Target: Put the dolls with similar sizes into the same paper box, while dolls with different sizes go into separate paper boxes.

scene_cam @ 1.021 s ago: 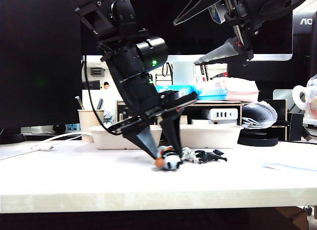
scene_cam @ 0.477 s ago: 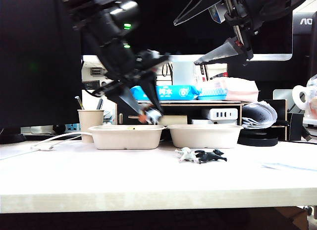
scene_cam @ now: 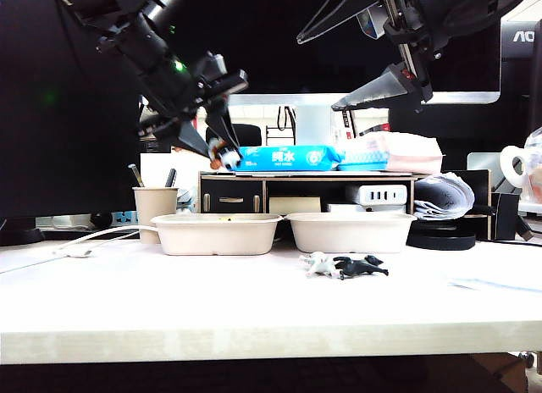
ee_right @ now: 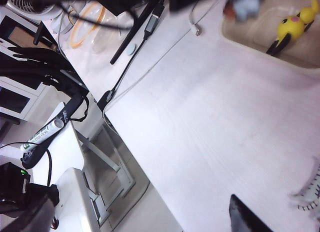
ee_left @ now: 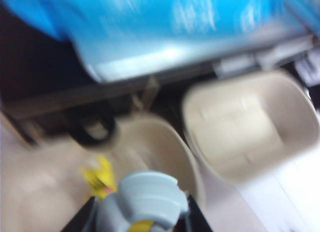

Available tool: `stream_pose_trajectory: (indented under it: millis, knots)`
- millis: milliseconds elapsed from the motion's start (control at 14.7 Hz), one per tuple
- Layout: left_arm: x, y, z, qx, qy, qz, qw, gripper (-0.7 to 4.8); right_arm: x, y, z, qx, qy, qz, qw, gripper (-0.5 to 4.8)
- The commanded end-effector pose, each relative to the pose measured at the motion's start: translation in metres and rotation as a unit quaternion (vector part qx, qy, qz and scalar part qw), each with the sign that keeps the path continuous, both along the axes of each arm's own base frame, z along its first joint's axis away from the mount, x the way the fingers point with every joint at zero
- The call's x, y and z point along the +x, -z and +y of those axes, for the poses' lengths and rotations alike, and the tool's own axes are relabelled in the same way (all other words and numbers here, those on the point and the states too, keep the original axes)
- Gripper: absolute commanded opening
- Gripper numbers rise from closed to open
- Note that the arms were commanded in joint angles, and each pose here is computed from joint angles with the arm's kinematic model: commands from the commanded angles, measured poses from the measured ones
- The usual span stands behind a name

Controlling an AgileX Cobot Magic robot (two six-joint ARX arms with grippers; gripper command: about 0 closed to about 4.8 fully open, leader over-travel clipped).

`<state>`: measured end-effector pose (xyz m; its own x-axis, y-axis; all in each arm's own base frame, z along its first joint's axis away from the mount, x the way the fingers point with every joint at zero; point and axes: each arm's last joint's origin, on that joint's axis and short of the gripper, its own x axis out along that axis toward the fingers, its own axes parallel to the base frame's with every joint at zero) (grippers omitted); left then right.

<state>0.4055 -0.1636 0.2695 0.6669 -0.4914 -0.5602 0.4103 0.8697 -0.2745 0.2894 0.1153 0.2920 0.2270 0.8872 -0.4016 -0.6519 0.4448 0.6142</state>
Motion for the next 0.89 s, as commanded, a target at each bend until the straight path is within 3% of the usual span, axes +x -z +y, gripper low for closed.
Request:
stream_pose_trajectory:
  millis: [68, 136, 545, 749, 817, 885]
  knots:
    - [0.009, 0.004, 0.008, 0.014, -0.002, -0.018, 1.000, -0.06, -0.001, -0.003, 0.000, 0.004, -0.004, -0.011, 1.000, 4.79]
    - [0.013, 0.011, 0.011, 0.032, -0.001, -0.021, 0.999, -0.06, -0.001, -0.003, 0.000, 0.003, -0.004, -0.010, 1.000, 4.79]
    - [0.028, 0.051, 0.015, 0.047, -0.009, 0.019, 0.999, -0.06, -0.004, 0.001, -0.001, -0.010, -0.011, 0.001, 1.000, 4.79]
    - [0.029, 0.050, 0.015, 0.044, -0.007, 0.015, 0.999, -0.03, -0.004, 0.001, -0.001, -0.010, -0.012, 0.003, 1.000, 4.79]
    - [0.029, 0.050, 0.015, 0.044, -0.007, 0.016, 0.999, 1.11, -0.004, 0.001, -0.001, -0.010, -0.012, 0.004, 1.000, 4.79]
    - [0.029, 0.050, 0.015, 0.044, -0.007, 0.016, 0.999, 3.01, -0.004, 0.001, -0.001, -0.010, -0.012, 0.004, 1.000, 4.79]
